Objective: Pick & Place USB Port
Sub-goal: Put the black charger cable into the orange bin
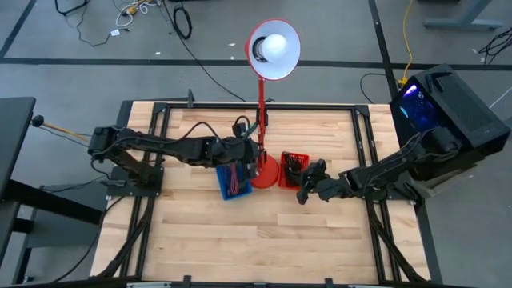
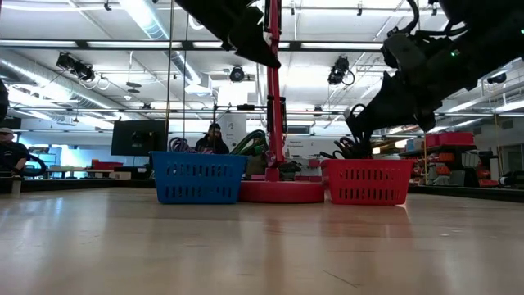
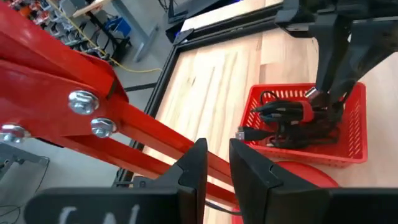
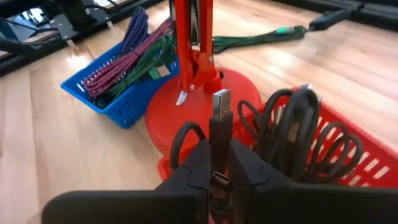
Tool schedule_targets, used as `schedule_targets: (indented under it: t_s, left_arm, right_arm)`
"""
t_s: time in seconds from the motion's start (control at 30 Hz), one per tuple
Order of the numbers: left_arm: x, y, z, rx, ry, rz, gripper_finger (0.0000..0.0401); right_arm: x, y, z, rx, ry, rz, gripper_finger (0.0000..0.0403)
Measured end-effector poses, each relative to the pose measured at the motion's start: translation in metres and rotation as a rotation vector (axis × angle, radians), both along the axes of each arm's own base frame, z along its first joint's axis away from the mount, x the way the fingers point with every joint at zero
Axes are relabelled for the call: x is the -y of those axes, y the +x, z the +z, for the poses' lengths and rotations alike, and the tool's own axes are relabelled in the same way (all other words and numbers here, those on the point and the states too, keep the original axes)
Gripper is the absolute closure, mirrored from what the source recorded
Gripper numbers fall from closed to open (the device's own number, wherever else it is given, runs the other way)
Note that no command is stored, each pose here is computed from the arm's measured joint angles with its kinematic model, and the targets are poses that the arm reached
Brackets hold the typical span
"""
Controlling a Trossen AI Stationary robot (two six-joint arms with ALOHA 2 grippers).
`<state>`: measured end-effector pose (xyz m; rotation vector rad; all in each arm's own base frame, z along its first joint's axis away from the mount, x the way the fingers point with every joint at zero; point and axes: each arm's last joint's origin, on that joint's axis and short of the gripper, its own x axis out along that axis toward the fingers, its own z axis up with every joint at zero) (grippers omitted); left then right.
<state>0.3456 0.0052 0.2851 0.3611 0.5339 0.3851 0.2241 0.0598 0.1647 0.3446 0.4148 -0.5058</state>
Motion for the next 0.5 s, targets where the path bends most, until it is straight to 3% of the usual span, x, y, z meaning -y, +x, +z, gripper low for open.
schedule_targets:
  t_s: [0.2, 0.5]
  left_arm:
    - [-0.0025, -0.0015, -0.0026, -0.031, 0.000, 0.007, 0.0330]
    - [-0.0025, -0.0015, -0.0027, -0.033, -0.001, 0.006, 0.0330]
  right_arm:
    - [0.0001, -0.0012, -0.0038, -0.035, 0.007, 0.007, 0.0375]
    - [0.0025, -0.0023, -0.0026, -0.023, -0.052, -0.060, 0.0231]
